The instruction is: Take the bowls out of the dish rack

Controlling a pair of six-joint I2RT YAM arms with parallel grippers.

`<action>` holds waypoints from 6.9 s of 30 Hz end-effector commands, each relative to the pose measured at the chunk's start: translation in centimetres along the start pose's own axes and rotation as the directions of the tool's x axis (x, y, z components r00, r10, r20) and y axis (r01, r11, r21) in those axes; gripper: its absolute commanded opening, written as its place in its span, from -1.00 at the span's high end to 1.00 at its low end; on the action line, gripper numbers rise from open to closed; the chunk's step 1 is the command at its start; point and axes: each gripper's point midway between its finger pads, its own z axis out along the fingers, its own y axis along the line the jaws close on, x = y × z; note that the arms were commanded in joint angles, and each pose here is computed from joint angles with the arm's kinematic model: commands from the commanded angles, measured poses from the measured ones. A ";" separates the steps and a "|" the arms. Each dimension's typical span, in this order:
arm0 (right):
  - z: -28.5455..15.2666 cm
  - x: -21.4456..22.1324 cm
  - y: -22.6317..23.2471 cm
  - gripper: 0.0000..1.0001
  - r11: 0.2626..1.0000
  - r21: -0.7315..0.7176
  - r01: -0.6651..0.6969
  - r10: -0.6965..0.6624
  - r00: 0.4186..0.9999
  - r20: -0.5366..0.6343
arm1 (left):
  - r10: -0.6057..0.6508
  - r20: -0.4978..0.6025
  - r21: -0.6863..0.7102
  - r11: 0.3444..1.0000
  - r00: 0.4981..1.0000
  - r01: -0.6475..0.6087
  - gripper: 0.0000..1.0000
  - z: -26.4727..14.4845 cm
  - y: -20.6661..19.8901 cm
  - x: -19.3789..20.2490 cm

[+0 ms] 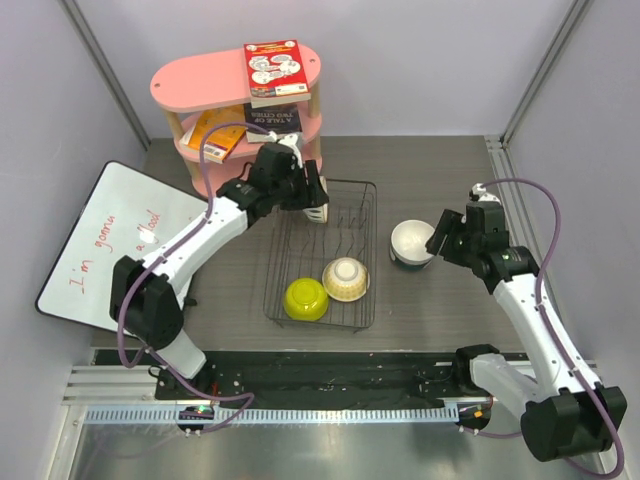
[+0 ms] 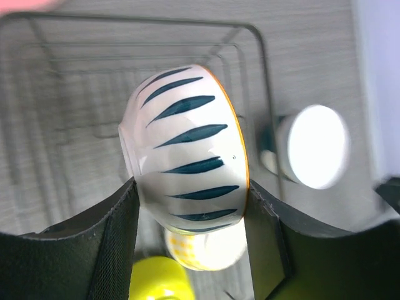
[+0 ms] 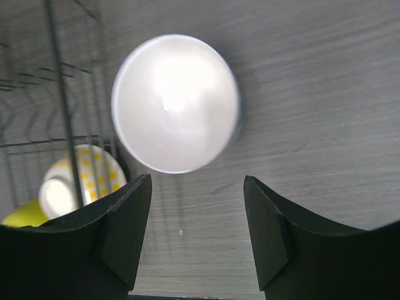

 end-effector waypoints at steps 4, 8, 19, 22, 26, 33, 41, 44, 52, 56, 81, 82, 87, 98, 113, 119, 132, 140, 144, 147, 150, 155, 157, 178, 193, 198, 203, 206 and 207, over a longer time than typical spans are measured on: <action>-3.4 -5.2 7.2 -0.35 0.943 -0.331 -0.026 0.067 0.991 0.115 | -0.256 -0.100 0.457 0.846 0.961 0.273 0.93 -3.6 -5.7 -1.1; -2.9 -5.0 9.2 -0.41 0.912 -0.408 -0.047 0.085 0.993 0.076 | -0.293 -0.203 0.570 0.740 0.934 0.356 0.92 -4.4 -7.7 0.1; -1.6 -3.5 12.3 -0.41 0.868 -0.488 -0.087 0.117 0.993 0.031 | -0.383 -0.349 0.766 0.410 0.856 0.496 0.90 -7.4 -10.7 -1.2; -1.2 -3.1 13.4 -0.41 0.866 -0.495 -0.075 0.101 0.995 0.026 | -0.370 -0.353 0.779 0.391 0.859 0.489 0.90 -7.7 -10.9 -1.2; -1.3 -3.3 14.8 -0.41 0.855 -0.514 -0.066 0.101 0.994 0.040 | -0.361 -0.353 0.778 0.399 0.863 0.485 0.89 -7.8 -10.8 -0.8; -2.4 -3.4 14.5 -0.40 0.868 -0.495 -0.040 0.091 0.993 0.078 | -0.339 -0.333 0.718 0.513 0.880 0.470 0.89 -6.5 -9.7 0.7; -2.6 -3.1 13.6 -0.39 0.888 -0.458 -0.031 0.075 0.994 0.079 | -0.344 -0.345 0.704 0.521 0.873 0.483 0.88 -5.7 -9.2 1.4; -2.2 -3.1 14.1 -0.39 0.883 -0.467 -0.044 0.082 0.995 0.062 | -0.344 -0.349 0.702 0.521 0.872 0.486 0.89 -5.8 -9.0 1.7; -1.0 -2.7 15.7 -0.39 0.872 -0.487 -0.056 0.087 0.995 0.042 | -0.332 -0.352 0.705 0.521 0.875 0.481 0.89 -6.3 -9.0 2.1; -0.3 -2.2 16.2 -0.39 0.872 -0.486 -0.058 0.081 0.996 0.027 | -0.325 -0.359 0.704 0.522 0.875 0.482 0.88 -6.5 -9.0 2.6; 2.2 0.2 17.8 0.97 0.859 -0.500 -0.109 0.104 0.994 -0.039 | -0.288 -0.386 0.712 0.511 0.876 0.482 0.81 -7.4 -9.0 3.8; 2.0 0.1 17.9 0.98 0.857 -0.505 -0.106 0.103 0.994 -0.035 | -0.287 -0.385 0.712 0.512 0.877 0.480 0.72 -7.3 -9.0 3.8; 1.6 -0.4 17.9 0.98 0.855 -0.506 -0.112 0.117 0.993 -0.022 | -0.285 -0.406 0.700 0.514 0.869 0.496 0.50 -6.9 -8.7 4.6; -0.5 -4.3 12.5 0.98 0.958 -0.284 -0.029 0.072 0.988 0.139 | -0.340 -0.406 0.511 0.685 0.848 0.519 -0.25 -3.4 -4.9 6.9; 1.1 -6.0 3.3 0.98 1.000 0.028 0.004 -0.006 0.996 0.091 | -0.325 -0.347 0.323 0.839 0.880 0.438 -0.25 -2.9 -0.8 8.0; 2.6 -5.3 1.8 0.98 0.995 0.101 0.006 -0.013 0.998 0.068 | -0.328 -0.352 0.309 0.844 0.877 0.439 -0.24 -2.8 -0.4 8.7; 6.2 -3.0 -0.2 0.91 0.979 0.201 0.022 -0.018 1.000 -0.024 | -0.306 -0.346 0.289 0.865 0.887 0.411 -0.22 -3.3 0.4 9.3; 6.6 -2.9 -0.3 0.77 0.979 0.202 0.027 -0.024 1.000 -0.018 | -0.311 -0.350 0.281 0.865 0.884 0.416 -0.22 -3.2 0.6 9.7; 6.9 -2.5 -0.3 0.56 0.979 0.199 0.034 -0.027 0.999 -0.037 | -0.312 -0.348 0.278 0.866 0.884 0.415 -0.22 -3.2 0.7 9.5; 6.8 -2.3 -0.4 0.30 0.979 0.201 0.037 -0.029 0.999 -0.045 | -0.315 -0.345 0.275 0.867 0.884 0.416 -0.22 -3.1 0.7 9.5; 6.3 -2.1 -0.6 0.21 0.977 0.209 0.042 -0.033 0.998 -0.048 | -0.314 -0.341 0.277 0.867 0.886 0.414 -0.21 -3.3 0.7 9.4; 5.7 -2.0 -0.9 0.17 0.977 0.208 0.038 -0.031 0.999 -0.037 | -0.308 -0.325 0.273 0.875 0.894 0.400 -0.20 -3.6 0.8 9.0; 5.8 -1.9 -0.8 0.24 0.978 0.206 0.042 -0.034 0.999 -0.041 | -0.303 -0.326 0.272 0.877 0.896 0.395 -0.20 -3.6 0.7 8.9; 6.9 -0.8 -0.7 0.39 0.980 0.195 0.045 -0.027 0.995 -0.092 | -0.294 -0.327 0.270 0.882 0.898 0.387 -0.20 -3.7 0.8 8.9; 2.8 -3.9 0.2 0.07 0.983 0.172 0.059 -0.057 0.998 -0.019 | -0.293 -0.335 0.270 0.881 0.896 0.389 -0.20 -3.9 0.8 9.2; -0.2 -5.3 1.0 -0.23 0.991 0.126 0.050 -0.055 0.998 0.038 | -0.244 -0.367 0.209 0.919 0.897 0.335 -0.25 -4.5 1.4 11.1; -2.1 -5.1 2.6 -0.32 0.999 0.018 0.039 -0.039 0.998 0.048 | -0.055 -0.401 0.045 0.996 0.914 0.079 -0.40 -5.7 2.1 14.1; -2.2 -4.3 3.7 -0.34 0.999 -0.050 0.020 -0.019 1.000 0.025 | -0.032 -0.356 0.051 0.997 0.934 0.054 -0.47 -6.3 1.4 13.6; -2.2 -4.1 3.9 -0.36 0.998 -0.067 0.020 -0.019 1.000 0.024 | -0.045 -0.337 0.045 0.997 0.940 0.064 -0.49 -6.5 1.4 13.4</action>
